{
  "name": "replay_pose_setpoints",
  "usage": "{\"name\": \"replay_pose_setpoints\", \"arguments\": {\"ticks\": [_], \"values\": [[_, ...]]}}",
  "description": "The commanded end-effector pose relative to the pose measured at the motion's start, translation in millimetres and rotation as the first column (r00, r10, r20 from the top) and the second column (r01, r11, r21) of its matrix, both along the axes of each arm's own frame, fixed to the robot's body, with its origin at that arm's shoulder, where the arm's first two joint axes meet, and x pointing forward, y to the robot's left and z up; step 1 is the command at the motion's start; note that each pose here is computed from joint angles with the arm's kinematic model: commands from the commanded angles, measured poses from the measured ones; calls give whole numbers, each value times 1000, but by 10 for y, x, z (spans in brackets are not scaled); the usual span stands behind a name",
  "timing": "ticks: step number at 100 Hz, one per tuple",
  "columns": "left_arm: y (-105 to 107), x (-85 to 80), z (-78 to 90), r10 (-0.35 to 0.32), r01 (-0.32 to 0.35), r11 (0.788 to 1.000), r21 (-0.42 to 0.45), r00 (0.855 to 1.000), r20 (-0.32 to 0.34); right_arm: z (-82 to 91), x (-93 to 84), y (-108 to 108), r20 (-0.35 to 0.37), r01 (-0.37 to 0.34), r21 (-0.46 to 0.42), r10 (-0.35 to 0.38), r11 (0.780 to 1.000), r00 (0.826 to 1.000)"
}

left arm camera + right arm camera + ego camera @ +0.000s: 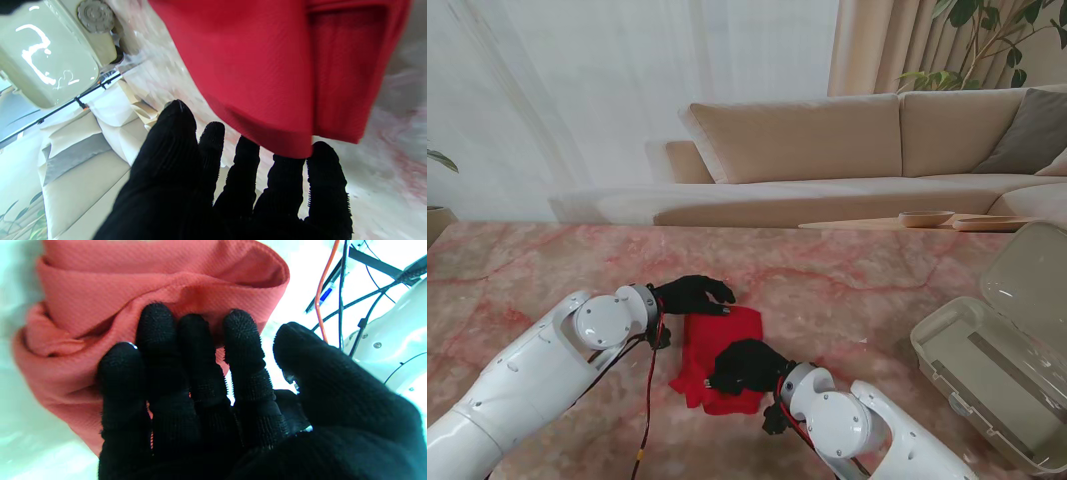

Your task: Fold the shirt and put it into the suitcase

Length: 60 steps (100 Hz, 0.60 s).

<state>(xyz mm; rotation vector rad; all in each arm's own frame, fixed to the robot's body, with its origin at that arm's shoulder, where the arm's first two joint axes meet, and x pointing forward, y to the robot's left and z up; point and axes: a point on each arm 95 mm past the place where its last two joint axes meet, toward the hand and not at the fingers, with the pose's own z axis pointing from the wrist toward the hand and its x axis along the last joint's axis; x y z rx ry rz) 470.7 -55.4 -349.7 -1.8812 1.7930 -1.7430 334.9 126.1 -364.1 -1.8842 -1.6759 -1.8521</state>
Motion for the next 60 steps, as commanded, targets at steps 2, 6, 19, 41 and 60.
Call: {"name": "replay_pose_setpoints", "arguments": {"ticks": [2, 6, 19, 41, 60], "values": [[143, -58, -54, -5, 6, 999, 42, 1000, -13, -78, -28, -89, -31, 9, -32, -10, 999, 999], [184, -78, -61, -13, 14, 998, 59, 1000, -16, -78, -23, -106, -29, 12, -41, -13, 999, 999], [310, -140, -71, -25, 28, 994, 103, 999, -32, -78, -6, -142, -23, 24, -54, -25, 998, 999], [457, -271, -58, -17, 24, 992, 124, 998, -60, -63, 44, -185, -2, 14, -69, -14, 998, 1000], [523, -450, -50, -13, 25, 992, 124, 995, -96, -36, 125, -243, 75, -61, -75, 67, 995, 995]]}}
